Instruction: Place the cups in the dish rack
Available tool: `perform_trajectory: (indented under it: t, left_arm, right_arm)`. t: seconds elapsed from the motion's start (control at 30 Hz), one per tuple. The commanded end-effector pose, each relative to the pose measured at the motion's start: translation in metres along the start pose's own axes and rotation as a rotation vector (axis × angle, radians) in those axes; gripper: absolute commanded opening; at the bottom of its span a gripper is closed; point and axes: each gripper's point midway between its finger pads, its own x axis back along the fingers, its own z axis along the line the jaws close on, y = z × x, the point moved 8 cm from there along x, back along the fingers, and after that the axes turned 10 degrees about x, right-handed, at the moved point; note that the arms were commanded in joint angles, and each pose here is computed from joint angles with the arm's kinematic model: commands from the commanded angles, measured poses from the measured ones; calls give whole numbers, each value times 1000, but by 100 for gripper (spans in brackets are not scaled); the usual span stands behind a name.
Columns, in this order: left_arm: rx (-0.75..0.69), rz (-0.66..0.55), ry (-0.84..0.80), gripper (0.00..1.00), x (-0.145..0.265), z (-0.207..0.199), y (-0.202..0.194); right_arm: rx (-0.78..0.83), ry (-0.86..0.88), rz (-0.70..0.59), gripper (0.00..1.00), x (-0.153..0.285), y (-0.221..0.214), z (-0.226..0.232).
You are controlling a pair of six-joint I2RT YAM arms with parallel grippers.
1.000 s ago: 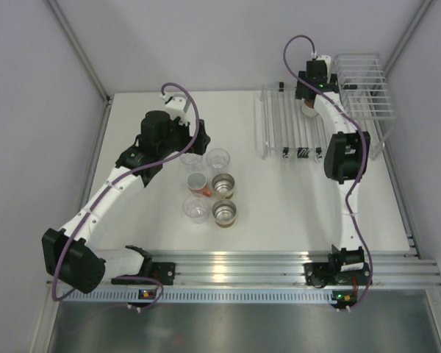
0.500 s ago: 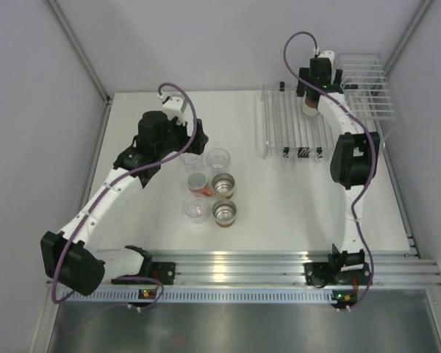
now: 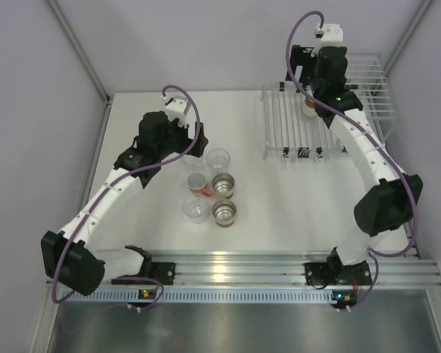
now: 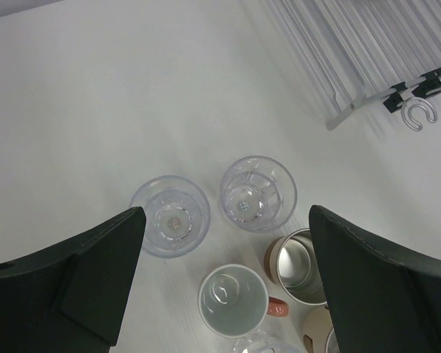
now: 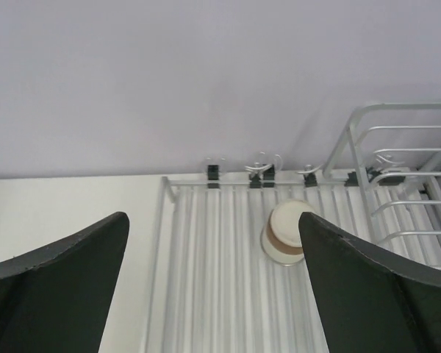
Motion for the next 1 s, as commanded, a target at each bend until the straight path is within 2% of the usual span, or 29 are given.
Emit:
perform_trajectory:
  t: [0.0,0.07,0.1,0.17,0.2,0.43,0.47,0.67,0.97]
  left_arm:
    - [-61,-10,-28,98,-1,0,5]
    - [-83,2,-29,98,-3,2,2]
    - [-90,11,-29,98,-4,2,0]
    - [-116,30,-33,98,-9,4,-4]
    - [-118,43,-41,98,-12,4,-7]
    - [-182,141,-14,98,-50,2,-25]
    - [-183,190,-22,98,-62,1,-35]
    - [-231,256,35,96,-96,0,-44]
    - [-265,288,92,94,-120,8,-51]
  right_arm:
    - [-43,66,-28,99,38,2,13]
    - [-55,90,-45,99,66,4,18]
    - [-48,101,-1,99,73,-16,22]
    - [-60,130,-15,99,101,-18,28]
    - [-59,144,27,99,108,-38,32]
    - [-76,236,39,99,179,-72,40]
    - [-71,256,43,99,186,-76,43]
    - [-101,311,48,99,221,-98,41]
    - [-90,313,90,98,240,-131,33]
